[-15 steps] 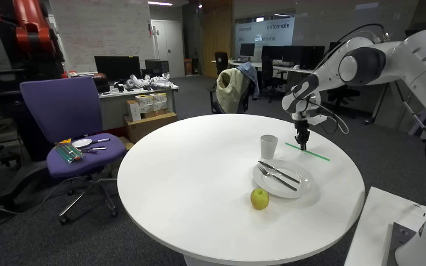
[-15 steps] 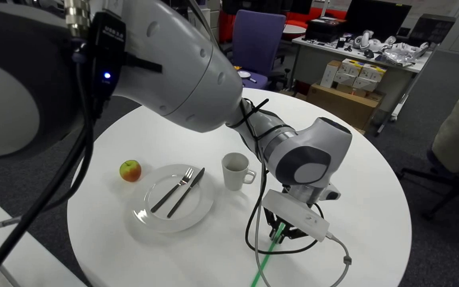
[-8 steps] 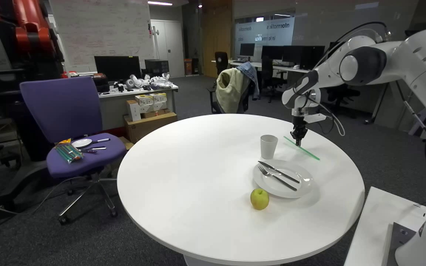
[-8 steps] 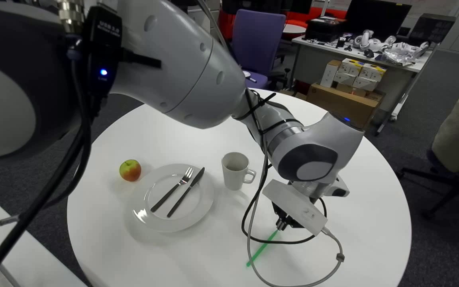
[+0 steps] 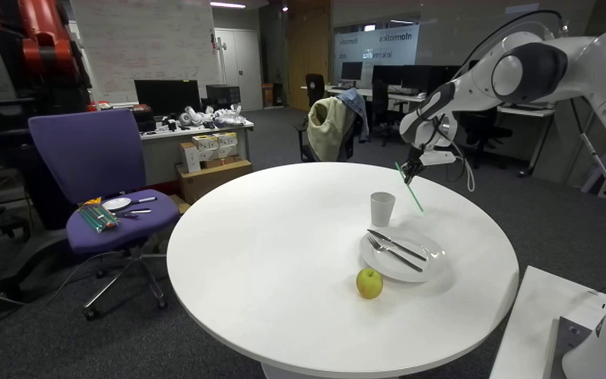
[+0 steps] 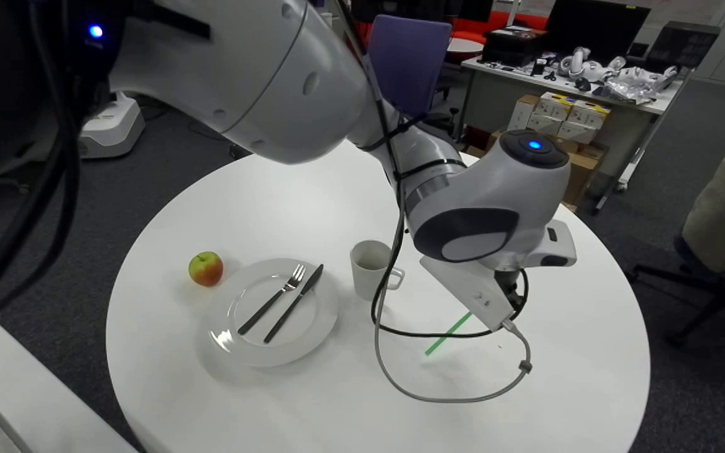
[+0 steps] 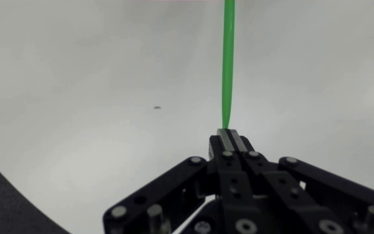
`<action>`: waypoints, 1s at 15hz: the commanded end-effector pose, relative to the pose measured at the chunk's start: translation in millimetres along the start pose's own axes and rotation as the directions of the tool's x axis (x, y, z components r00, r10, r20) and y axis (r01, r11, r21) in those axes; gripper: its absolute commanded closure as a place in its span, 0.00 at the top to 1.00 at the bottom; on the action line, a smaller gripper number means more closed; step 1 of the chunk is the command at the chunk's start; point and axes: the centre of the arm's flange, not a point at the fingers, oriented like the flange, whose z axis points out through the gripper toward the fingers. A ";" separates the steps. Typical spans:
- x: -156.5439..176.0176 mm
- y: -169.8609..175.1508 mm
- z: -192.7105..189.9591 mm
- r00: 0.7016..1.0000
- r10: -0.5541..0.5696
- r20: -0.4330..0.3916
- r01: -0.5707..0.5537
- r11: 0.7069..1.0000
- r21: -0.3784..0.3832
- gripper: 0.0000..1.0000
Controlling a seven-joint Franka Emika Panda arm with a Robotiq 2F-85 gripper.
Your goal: Put the straw into the cup
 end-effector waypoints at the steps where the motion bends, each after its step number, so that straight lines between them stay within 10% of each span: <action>1: -25.2 -27.3 -45.8 0.978 0.069 -0.198 -0.072 0.997 -0.010 0.00; 7: -44.4 -76.4 -85.6 0.896 0.098 -0.432 -0.112 0.994 -0.009 0.00; 15: -72.4 -123.2 -122.6 0.836 0.094 -0.541 -0.104 0.994 0.012 0.00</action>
